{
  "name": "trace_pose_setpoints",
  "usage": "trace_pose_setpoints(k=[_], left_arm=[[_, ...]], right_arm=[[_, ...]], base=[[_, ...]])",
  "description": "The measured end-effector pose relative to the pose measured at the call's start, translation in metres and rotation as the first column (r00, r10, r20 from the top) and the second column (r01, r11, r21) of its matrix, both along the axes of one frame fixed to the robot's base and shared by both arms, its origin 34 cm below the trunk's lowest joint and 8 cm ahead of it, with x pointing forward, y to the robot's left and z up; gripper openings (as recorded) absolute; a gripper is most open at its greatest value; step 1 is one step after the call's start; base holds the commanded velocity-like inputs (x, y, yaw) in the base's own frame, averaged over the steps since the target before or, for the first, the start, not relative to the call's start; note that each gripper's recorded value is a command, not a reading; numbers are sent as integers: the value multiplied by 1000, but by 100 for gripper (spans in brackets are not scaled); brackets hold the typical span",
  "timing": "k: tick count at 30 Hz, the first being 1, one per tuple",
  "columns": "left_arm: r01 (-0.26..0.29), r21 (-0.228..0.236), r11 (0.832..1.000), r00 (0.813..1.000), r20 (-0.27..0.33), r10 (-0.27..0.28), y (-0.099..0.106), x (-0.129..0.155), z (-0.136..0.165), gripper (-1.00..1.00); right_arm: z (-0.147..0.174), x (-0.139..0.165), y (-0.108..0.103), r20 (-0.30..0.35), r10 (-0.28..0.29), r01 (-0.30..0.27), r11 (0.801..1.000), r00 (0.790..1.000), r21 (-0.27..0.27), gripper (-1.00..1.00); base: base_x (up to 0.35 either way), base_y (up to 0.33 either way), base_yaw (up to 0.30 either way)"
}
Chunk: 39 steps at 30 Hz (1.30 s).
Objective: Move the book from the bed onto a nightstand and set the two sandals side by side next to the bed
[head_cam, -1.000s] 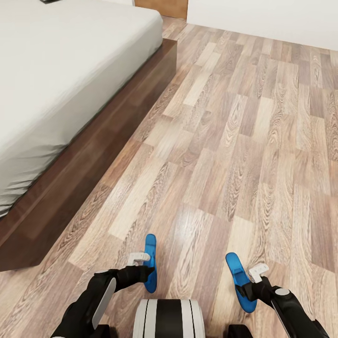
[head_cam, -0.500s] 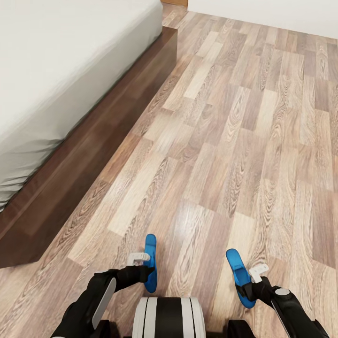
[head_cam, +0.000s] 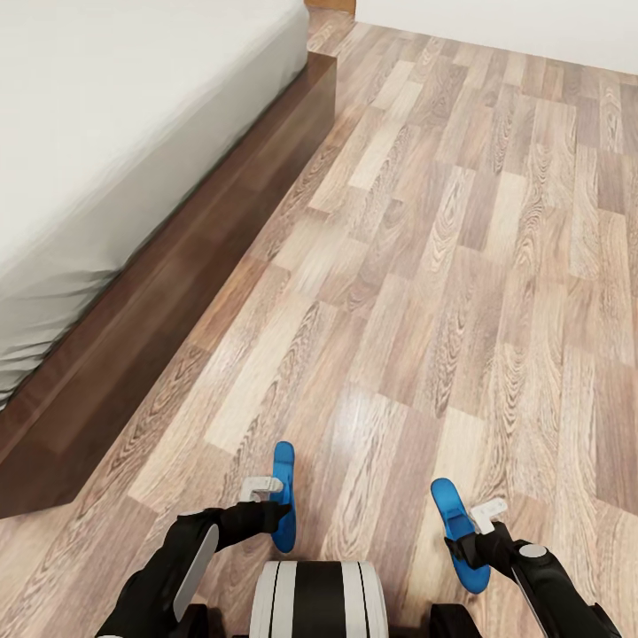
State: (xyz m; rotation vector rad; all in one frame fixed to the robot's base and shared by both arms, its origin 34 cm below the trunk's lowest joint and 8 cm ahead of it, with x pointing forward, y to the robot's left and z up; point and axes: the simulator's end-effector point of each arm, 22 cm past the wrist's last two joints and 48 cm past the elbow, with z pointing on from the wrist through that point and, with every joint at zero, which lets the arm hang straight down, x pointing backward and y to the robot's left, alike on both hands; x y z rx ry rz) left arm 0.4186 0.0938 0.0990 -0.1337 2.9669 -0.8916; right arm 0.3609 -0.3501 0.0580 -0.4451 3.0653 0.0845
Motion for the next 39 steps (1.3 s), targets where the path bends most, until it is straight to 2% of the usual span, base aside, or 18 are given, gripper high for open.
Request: trace_pose_setpoints(k=[15, 31, 39], left_arm=[[0, -1, 1000, 1000, 0, 0, 0, 0, 0, -100], [2, -1, 1000, 998, -65, -2, -1, -26, -22, -100], [1, -2, 1000, 998, -65, -1, -1, -26, -22, -100]], right_arm=[[0, 0, 0, 0, 0, 0, 1000, 1000, 0, 100], [-19, -29, 0, -65, 0, 0, 1000, 998, 0, 100], [-19, -28, 0, -64, -1, 1, 1000, 998, -1, 100]], base=[[62, 0, 0], [0, 0, 0], [0, 0, 0]])
